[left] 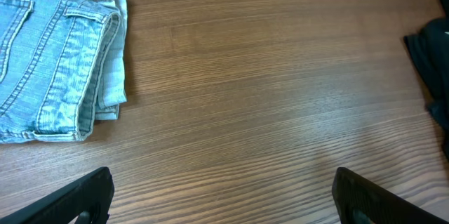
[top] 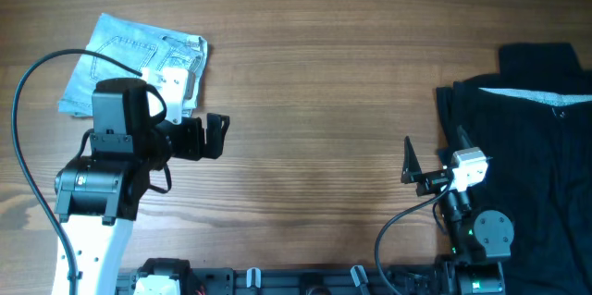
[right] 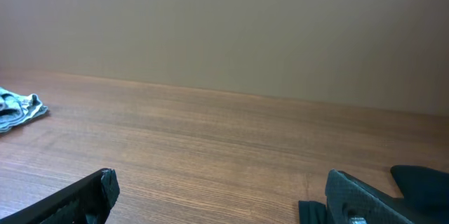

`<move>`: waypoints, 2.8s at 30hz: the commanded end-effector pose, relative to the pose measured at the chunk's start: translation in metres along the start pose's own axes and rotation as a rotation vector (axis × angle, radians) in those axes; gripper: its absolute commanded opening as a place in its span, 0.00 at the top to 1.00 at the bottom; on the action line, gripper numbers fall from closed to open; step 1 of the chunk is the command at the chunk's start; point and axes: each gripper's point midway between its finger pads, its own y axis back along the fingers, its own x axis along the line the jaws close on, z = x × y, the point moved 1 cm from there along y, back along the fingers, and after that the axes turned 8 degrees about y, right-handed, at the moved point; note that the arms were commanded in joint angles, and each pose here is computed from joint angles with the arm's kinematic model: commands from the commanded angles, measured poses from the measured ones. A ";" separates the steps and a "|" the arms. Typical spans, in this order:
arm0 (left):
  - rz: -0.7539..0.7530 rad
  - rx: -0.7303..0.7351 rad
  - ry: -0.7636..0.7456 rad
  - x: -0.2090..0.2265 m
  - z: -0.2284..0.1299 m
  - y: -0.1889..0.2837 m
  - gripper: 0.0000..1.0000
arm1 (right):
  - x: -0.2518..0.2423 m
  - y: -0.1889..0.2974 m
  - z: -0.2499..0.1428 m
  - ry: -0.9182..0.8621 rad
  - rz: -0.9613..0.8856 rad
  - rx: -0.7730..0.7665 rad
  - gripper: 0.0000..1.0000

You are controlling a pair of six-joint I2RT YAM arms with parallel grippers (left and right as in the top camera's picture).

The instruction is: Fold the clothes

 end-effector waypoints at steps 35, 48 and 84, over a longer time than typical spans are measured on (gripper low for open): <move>0.076 -0.874 0.131 0.067 -0.048 0.011 0.00 | -0.004 0.000 -0.002 -0.020 -0.024 0.007 0.00; 0.067 -0.852 0.155 0.076 -0.061 -0.017 0.00 | -0.004 0.000 -0.002 -0.020 -0.024 0.007 0.00; 0.067 -0.852 0.155 0.076 -0.061 -0.017 0.00 | -0.004 0.000 -0.002 -0.020 -0.024 0.007 0.00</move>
